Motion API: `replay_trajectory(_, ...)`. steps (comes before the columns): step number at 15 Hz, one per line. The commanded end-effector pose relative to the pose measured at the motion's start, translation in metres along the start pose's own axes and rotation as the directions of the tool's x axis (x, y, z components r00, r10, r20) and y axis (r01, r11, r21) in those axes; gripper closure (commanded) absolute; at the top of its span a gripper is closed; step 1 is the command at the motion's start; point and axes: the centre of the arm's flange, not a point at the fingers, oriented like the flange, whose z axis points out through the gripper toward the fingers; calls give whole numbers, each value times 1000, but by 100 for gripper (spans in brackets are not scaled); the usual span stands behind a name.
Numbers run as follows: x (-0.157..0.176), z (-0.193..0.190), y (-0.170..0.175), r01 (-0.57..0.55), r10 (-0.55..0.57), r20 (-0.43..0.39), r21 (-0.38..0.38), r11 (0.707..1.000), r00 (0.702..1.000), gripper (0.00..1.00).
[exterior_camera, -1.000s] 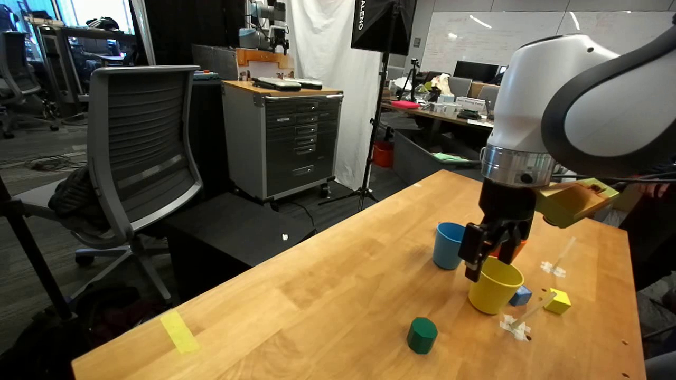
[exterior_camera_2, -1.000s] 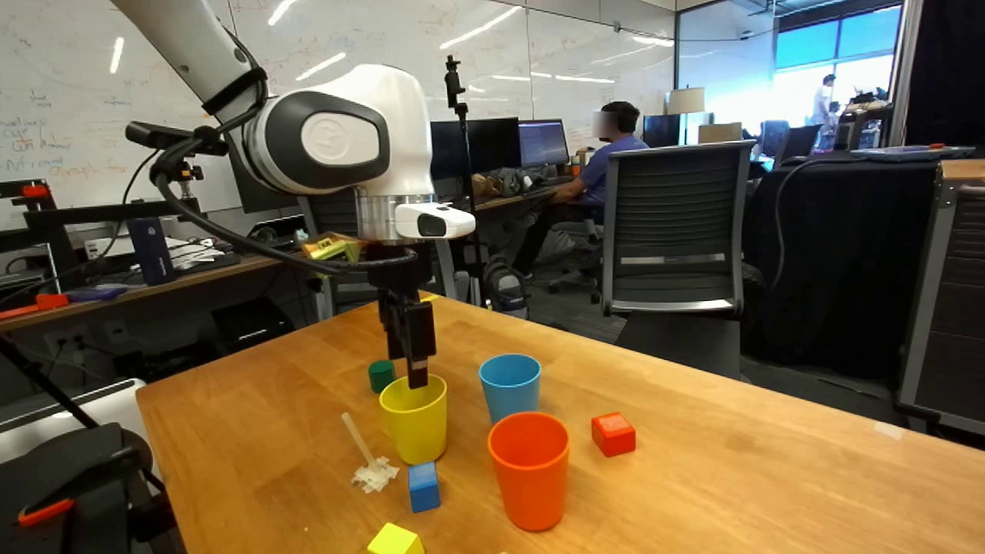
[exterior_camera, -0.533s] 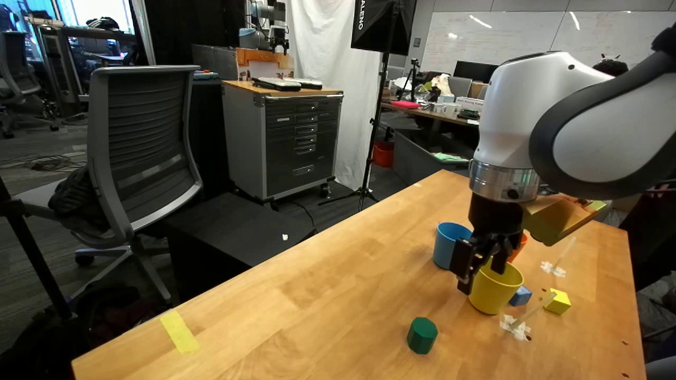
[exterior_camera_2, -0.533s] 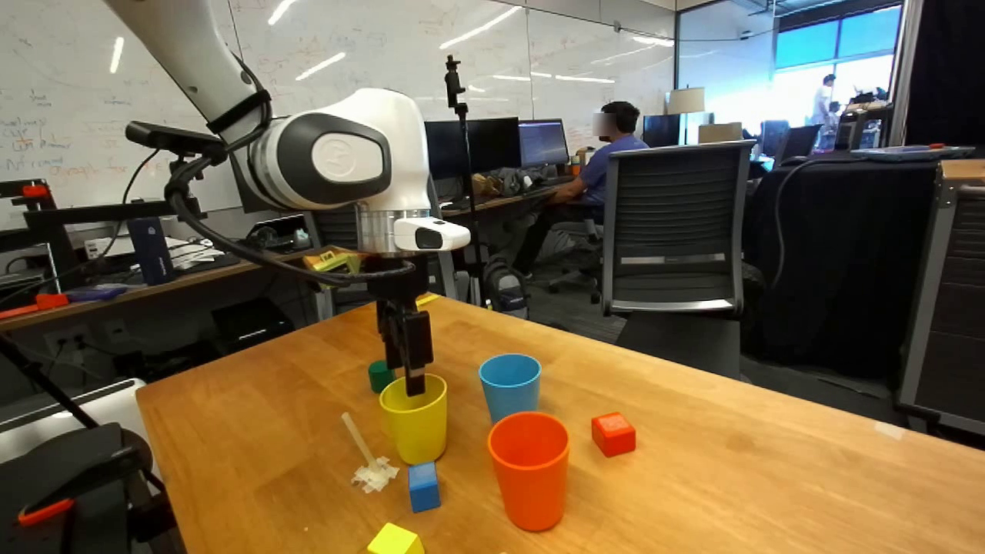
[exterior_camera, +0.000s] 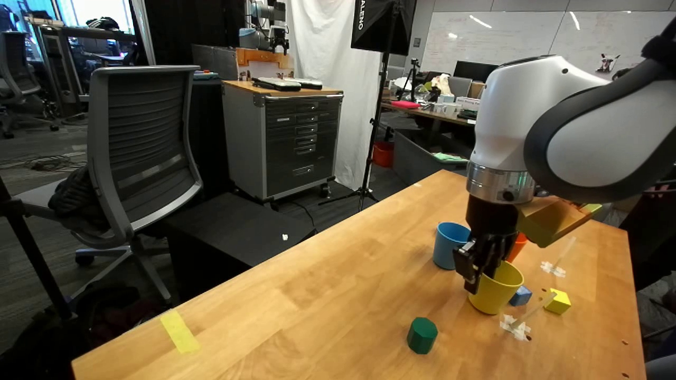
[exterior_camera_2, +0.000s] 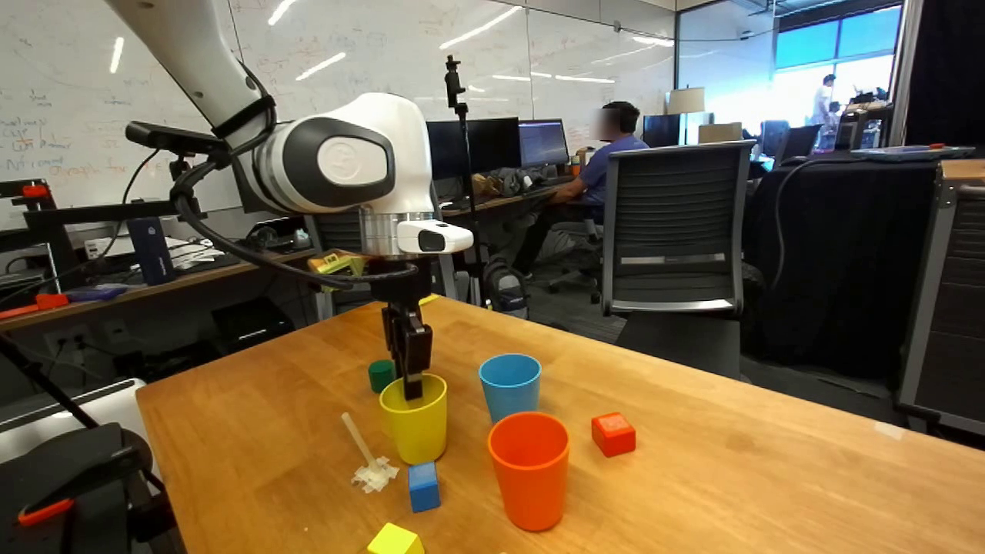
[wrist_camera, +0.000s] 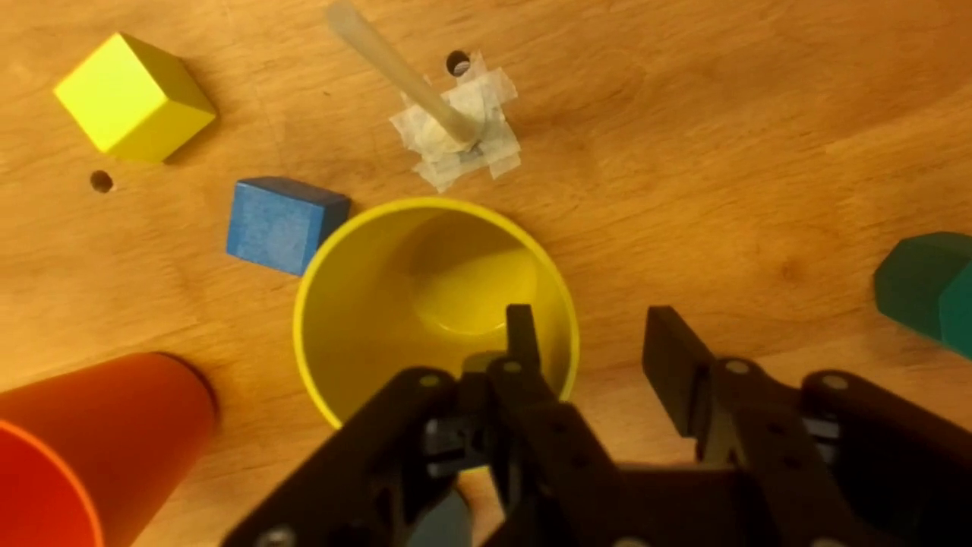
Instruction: Put the yellow cup in the blue cup then pick the blue cup and put it in the orange cup
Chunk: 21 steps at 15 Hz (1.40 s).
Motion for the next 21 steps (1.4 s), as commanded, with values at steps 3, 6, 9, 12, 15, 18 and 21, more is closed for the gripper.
replay_trajectory(3,5,-4,2,-25,25,-26,-18,1000,999,96)
replay_trajectory(6,4,-7,5,-31,30,-33,-24,999,999,98)
replay_trajectory(9,2,-9,8,-30,29,-23,-21,999,999,98)
replay_trajectory(12,0,-17,11,-31,31,-10,-22,999,999,98)
replay_trajectory(15,-2,-29,12,-32,32,-8,-30,999,999,97)
replay_trajectory(18,-8,-52,17,-27,27,-11,-10,1000,1000,98)
replay_trajectory(21,-14,-83,19,-32,32,-34,-8,999,999,98)
